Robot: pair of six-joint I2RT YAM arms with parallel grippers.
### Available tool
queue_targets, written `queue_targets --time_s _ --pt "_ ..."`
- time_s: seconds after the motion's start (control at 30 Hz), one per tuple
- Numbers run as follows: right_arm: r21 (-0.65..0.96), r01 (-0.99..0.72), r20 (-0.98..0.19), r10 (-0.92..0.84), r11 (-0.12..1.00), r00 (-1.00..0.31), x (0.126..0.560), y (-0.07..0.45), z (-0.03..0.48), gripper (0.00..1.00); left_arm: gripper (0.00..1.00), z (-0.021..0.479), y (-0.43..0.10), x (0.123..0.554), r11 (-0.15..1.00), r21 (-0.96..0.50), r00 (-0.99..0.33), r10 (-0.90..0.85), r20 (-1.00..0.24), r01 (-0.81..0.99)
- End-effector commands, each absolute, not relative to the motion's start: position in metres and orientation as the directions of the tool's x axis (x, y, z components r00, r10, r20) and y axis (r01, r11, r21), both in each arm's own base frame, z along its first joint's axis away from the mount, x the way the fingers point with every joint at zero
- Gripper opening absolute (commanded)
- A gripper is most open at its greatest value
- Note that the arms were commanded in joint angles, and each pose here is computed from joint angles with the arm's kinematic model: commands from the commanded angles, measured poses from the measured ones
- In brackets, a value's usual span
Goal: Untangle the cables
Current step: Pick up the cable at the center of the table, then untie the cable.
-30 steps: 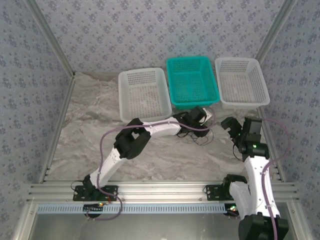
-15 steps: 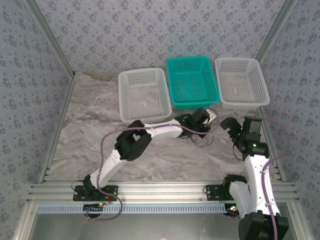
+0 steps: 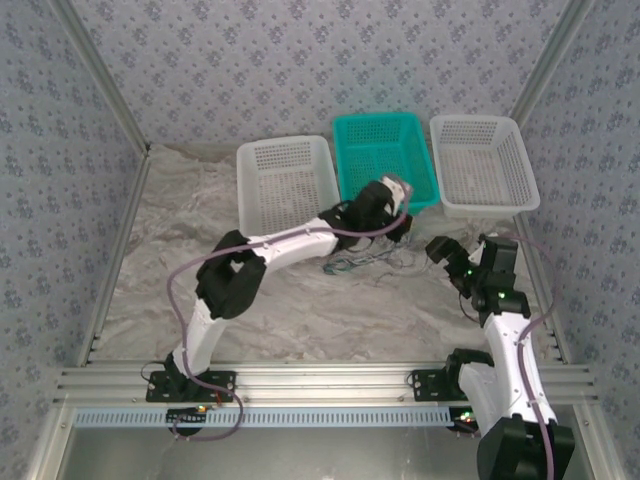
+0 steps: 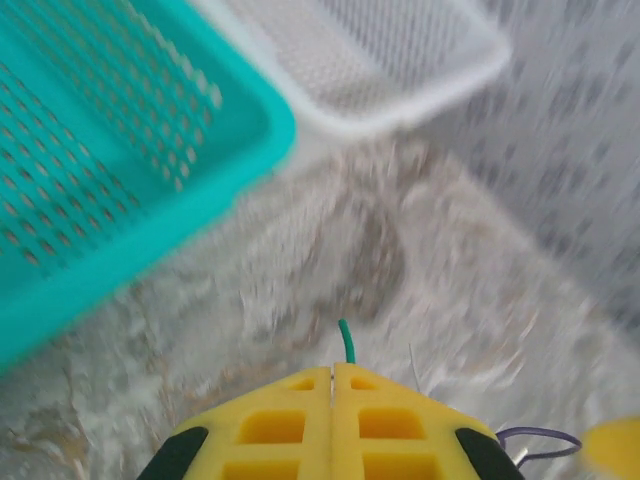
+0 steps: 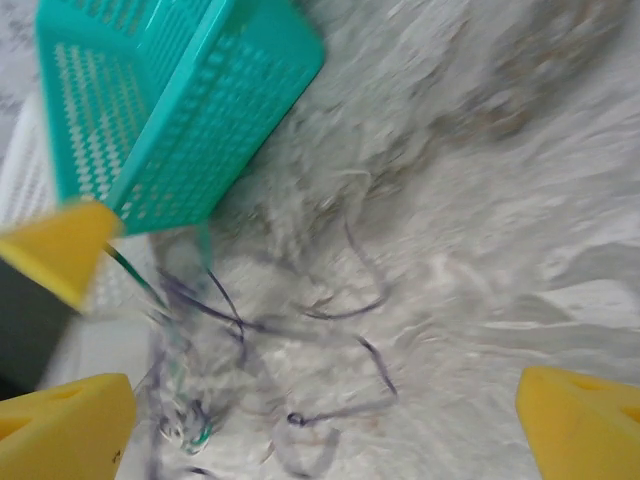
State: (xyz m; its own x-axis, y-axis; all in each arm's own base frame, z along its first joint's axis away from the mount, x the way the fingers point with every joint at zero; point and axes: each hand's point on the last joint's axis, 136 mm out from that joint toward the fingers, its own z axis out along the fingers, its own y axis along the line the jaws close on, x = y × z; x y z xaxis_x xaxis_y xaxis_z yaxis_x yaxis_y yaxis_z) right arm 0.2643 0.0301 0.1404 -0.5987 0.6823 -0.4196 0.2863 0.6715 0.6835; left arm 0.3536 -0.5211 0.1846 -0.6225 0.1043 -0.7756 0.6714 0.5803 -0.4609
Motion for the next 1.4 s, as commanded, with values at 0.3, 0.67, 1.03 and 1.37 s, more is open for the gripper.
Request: queue_targets --time_s 0.3,0.67,1.03,1.37 --pt "0.838 -0.156 -0.499 0.618 0.524 -0.608 0.291 0.098 0.192 0.98 0.00 0.267 -0.509 0.344 0.382 -0.682 -0.711 -0.087 -0.698 0.623" --pt "0.820 -0.146 -0.527 0.630 0.553 -0.570 0.323 0.112 0.192 0.43 0.00 0.298 -0.499 0.335 0.325 -0.713 -0.715 -0.139 -0.686 0.621" --pt "0.769 0.328 -0.348 0.790 0.548 -0.504 0.304 0.043 0.115 0.00 0.03 0.304 -0.427 0.353 0.455 -0.667 -0.673 -0.178 -0.718 0.590" --pt "0.673 0.481 -0.348 0.814 0.562 -0.465 0.283 0.017 0.095 0.00 0.03 0.305 -0.382 0.355 0.521 -0.618 -0.639 -0.167 -0.751 0.590"
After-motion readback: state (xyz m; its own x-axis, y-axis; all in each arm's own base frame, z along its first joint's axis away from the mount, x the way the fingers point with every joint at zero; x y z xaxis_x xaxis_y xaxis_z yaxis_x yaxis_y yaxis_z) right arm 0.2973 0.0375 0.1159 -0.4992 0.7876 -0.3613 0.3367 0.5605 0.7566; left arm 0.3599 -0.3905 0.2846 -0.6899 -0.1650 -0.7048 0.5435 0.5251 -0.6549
